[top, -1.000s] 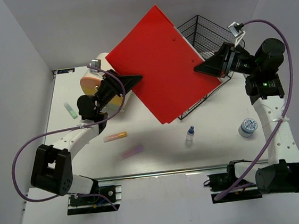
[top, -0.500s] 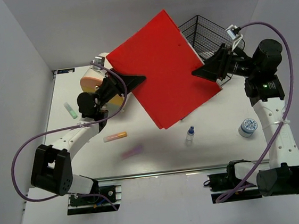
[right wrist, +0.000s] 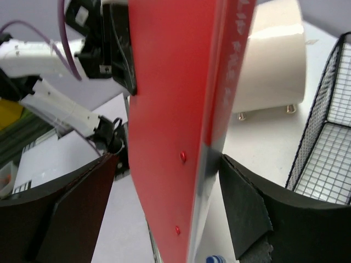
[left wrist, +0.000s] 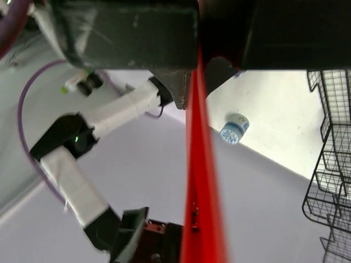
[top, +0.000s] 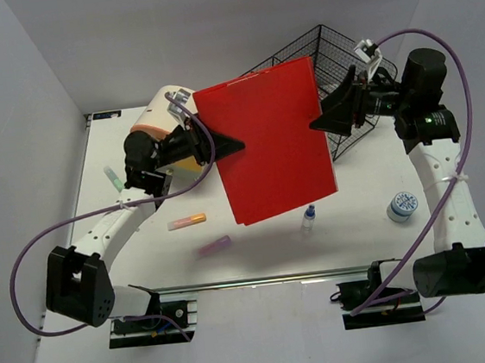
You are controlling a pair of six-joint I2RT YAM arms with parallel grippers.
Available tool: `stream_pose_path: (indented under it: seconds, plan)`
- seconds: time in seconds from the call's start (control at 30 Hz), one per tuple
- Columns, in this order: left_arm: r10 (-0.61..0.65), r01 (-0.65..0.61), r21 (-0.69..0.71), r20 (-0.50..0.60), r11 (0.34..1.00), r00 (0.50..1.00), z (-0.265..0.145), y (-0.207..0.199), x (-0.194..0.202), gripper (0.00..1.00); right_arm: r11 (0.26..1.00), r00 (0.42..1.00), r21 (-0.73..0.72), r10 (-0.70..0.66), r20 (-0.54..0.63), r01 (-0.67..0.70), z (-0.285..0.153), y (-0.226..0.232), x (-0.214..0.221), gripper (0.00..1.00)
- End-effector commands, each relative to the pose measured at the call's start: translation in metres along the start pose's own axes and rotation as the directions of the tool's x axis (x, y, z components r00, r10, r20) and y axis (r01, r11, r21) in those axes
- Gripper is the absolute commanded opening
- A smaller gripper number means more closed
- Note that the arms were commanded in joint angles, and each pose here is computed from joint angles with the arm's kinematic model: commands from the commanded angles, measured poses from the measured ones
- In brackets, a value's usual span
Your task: Organize the desk
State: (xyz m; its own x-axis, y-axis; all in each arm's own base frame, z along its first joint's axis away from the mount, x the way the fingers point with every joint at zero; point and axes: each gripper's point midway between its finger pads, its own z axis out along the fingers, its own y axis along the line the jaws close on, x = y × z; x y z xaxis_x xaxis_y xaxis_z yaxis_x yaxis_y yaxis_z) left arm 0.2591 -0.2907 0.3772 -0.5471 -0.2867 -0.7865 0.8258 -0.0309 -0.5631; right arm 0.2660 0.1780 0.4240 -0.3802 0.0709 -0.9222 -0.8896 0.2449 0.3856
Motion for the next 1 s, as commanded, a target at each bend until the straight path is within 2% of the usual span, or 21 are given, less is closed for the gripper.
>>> stream_pose_path:
  seconds: [0.0, 0.03, 0.1, 0.23, 0.37, 0.4, 0.5, 0.77, 0.97]
  plan:
    - [0.112, -0.108, 0.039, -0.098, 0.993, 0.989, 0.001, -0.018, -0.002, 0.0, 0.985, 0.992, -0.128, -0.122, -0.034, 0.116, 0.001, 0.024, 0.003, 0.8]
    - [0.114, -0.111, 0.033, -0.113, 0.993, 0.987, 0.002, -0.015, -0.001, 0.0, 0.988, 0.994, -0.129, -0.094, -0.051, 0.087, 0.002, 0.023, 0.008, 0.79]
    - [0.173, -0.173, 0.017, -0.15, 0.985, 0.973, 0.005, -0.008, -0.001, 0.0, 0.985, 0.991, -0.129, -0.121, -0.06, 0.113, 0.004, 0.026, 0.01, 0.75]
    - [0.168, -0.171, 0.002, -0.177, 0.985, 0.97, 0.007, -0.004, -0.003, 0.0, 0.975, 0.979, -0.122, -0.192, -0.062, 0.184, 0.007, 0.029, 0.016, 0.68]
    - [0.181, -0.182, 0.009, -0.167, 0.983, 0.969, 0.009, -0.006, -0.007, 0.0, 0.97, 0.974, -0.126, -0.217, -0.07, 0.207, 0.012, 0.033, 0.027, 0.58]
    - [0.176, -0.177, 0.007, -0.164, 0.984, 0.971, 0.01, -0.005, -0.007, 0.0, 0.966, 0.97, -0.127, -0.233, -0.067, 0.223, 0.013, 0.035, 0.027, 0.53]
    - [0.158, -0.16, 0.005, -0.151, 0.987, 0.976, 0.01, -0.004, -0.008, 0.0, 0.958, 0.963, -0.142, -0.261, -0.063, 0.25, 0.015, 0.04, 0.033, 0.47]
    - [0.15, -0.147, 0.042, -0.08, 0.988, 0.985, 0.012, -0.014, -0.014, 0.0, 0.943, 0.95, -0.135, -0.311, -0.034, 0.304, 0.02, 0.047, 0.035, 0.42]
    - [0.135, -0.134, 0.044, -0.038, 0.99, 0.99, 0.01, -0.016, -0.015, 0.0, 0.937, 0.941, -0.09, -0.338, -0.005, 0.336, 0.021, 0.047, 0.031, 0.33]
